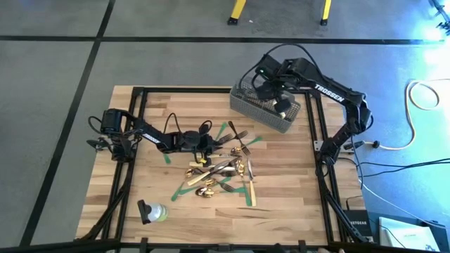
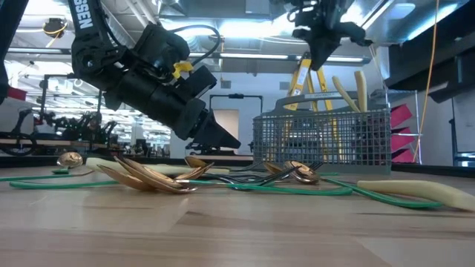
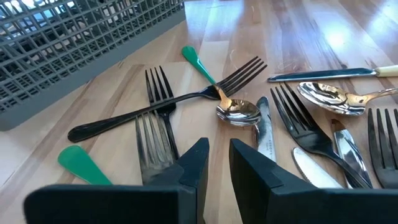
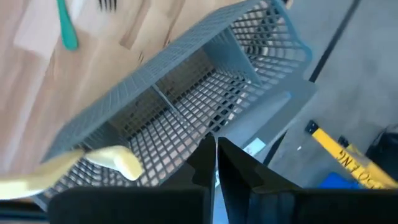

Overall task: Sort silverware
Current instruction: Put the yellow knife into the gray organizer

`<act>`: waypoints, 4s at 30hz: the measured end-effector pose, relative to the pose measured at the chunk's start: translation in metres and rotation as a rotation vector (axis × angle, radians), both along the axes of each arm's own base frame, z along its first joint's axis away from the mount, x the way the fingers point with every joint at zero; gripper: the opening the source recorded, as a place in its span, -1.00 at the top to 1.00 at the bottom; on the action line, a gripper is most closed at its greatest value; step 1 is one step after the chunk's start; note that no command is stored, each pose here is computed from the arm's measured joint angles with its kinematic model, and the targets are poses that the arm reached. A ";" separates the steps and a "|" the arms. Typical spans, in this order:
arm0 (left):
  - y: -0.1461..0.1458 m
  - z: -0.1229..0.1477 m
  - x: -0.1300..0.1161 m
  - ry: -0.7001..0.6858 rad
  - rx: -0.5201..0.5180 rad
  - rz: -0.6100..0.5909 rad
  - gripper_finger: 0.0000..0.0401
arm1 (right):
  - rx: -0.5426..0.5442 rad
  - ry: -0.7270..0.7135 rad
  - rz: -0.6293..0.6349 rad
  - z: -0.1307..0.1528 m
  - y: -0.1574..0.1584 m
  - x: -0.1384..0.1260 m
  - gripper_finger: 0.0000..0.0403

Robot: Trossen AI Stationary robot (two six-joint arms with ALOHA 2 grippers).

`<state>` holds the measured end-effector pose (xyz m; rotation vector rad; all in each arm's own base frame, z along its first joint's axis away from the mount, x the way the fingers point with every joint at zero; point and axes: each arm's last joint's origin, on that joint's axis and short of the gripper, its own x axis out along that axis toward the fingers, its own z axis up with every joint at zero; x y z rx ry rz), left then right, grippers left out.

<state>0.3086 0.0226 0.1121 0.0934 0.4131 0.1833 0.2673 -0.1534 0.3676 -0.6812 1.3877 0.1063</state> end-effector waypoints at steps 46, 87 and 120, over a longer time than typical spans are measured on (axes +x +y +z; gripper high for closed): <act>0.000 0.000 0.000 0.003 0.000 0.000 0.76 | 0.106 0.120 0.095 0.014 0.025 -0.033 1.00; 0.000 0.000 0.000 0.001 -0.009 0.003 0.76 | 0.212 0.054 -0.695 -0.040 0.051 -0.042 0.40; 0.000 0.000 0.000 0.001 -0.007 0.002 0.76 | -0.161 -0.522 -1.030 -0.102 0.055 -0.056 0.01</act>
